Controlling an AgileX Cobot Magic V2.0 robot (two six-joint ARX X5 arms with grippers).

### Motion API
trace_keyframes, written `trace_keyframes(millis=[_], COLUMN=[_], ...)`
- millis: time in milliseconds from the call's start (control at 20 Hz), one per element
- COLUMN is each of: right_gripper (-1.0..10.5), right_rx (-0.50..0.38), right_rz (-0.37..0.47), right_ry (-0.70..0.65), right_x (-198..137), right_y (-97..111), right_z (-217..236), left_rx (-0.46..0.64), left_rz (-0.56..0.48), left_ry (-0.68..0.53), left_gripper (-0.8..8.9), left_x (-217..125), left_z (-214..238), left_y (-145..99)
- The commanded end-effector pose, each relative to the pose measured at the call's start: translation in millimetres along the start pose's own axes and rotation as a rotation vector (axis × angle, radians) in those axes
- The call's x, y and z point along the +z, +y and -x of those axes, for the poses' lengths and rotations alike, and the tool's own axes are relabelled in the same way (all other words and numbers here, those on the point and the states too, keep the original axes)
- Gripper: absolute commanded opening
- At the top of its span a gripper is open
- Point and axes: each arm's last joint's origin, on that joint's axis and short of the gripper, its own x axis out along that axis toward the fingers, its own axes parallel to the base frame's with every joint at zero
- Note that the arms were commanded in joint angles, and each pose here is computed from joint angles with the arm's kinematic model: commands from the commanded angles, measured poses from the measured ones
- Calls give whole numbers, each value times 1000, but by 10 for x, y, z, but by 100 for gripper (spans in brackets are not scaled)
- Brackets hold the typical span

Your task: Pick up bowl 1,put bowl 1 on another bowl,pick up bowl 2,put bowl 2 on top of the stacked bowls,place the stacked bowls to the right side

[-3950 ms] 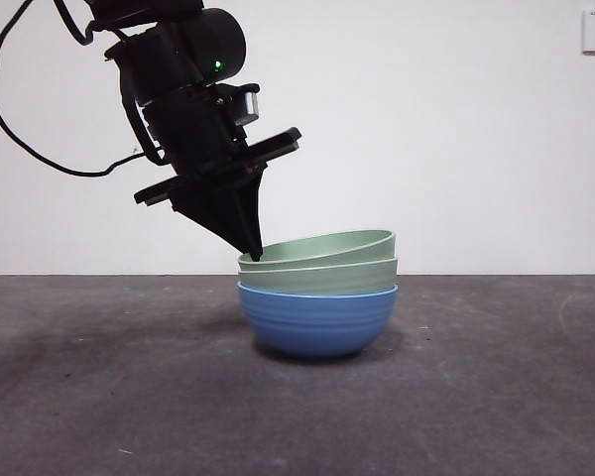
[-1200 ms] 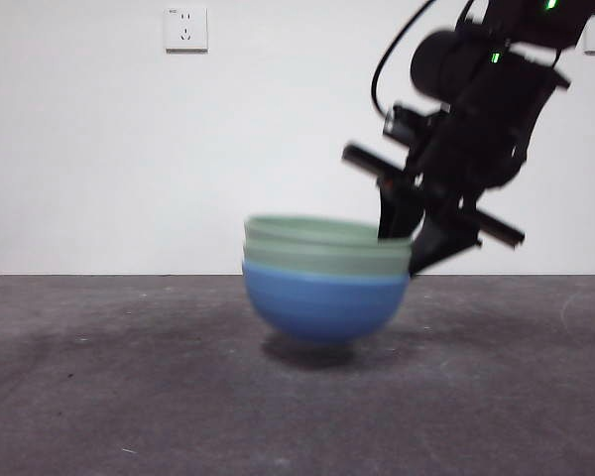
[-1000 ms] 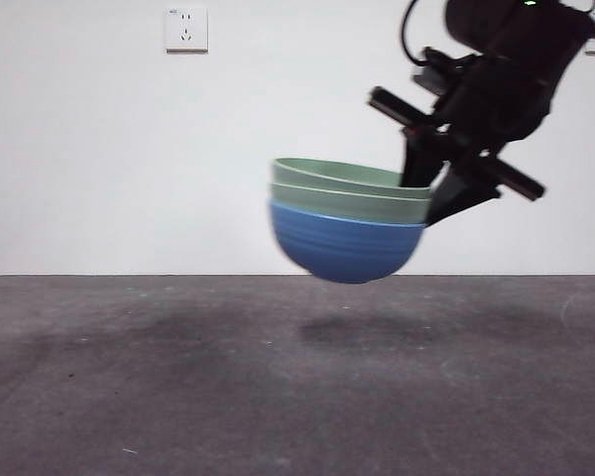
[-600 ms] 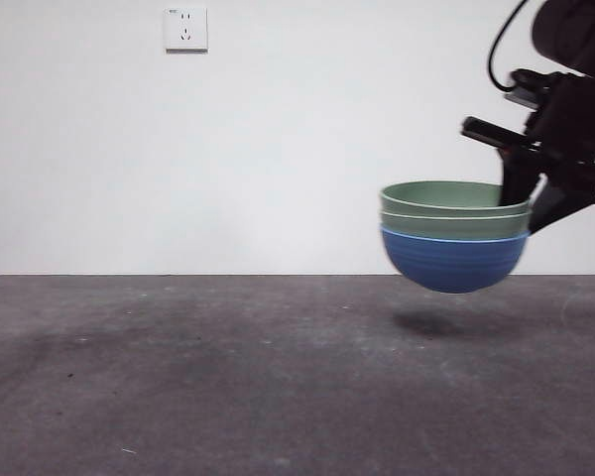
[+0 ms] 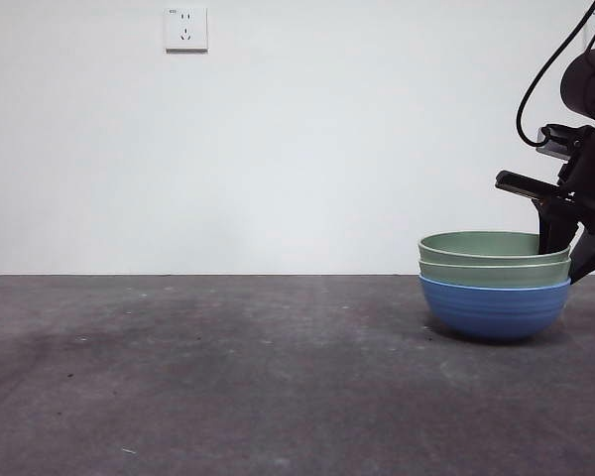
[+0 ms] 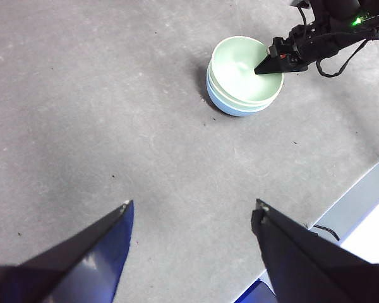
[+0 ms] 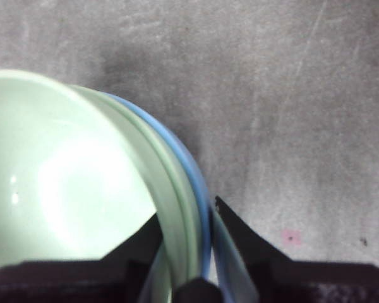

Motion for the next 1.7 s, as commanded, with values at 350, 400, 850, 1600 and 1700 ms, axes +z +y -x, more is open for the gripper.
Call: trace_keyframes(millis=[350, 400, 850, 1600, 1700], right_gripper=[262, 262, 262, 186, 24], right_rx=[6, 6, 42, 44, 49], right_rz=[20, 21, 65, 230, 255], right_ry=[32, 31, -47, 98, 86], right_x=[-25, -24, 7, -996, -1066], right_y=[-18, -17, 104, 421, 421], right_z=[-67, -66, 414, 1975, 2061], left_rx=[-1, -1, 0, -3, -3], left_rz=[-15, -15, -13, -64, -63], left_ry=[-7, -6, 11, 20, 28], left_gripper=[320, 320, 319, 312, 225], left_x=[7, 8, 17, 10, 2], left_z=[2, -1, -48, -50, -50], left_y=[-6, -6, 2, 2, 3])
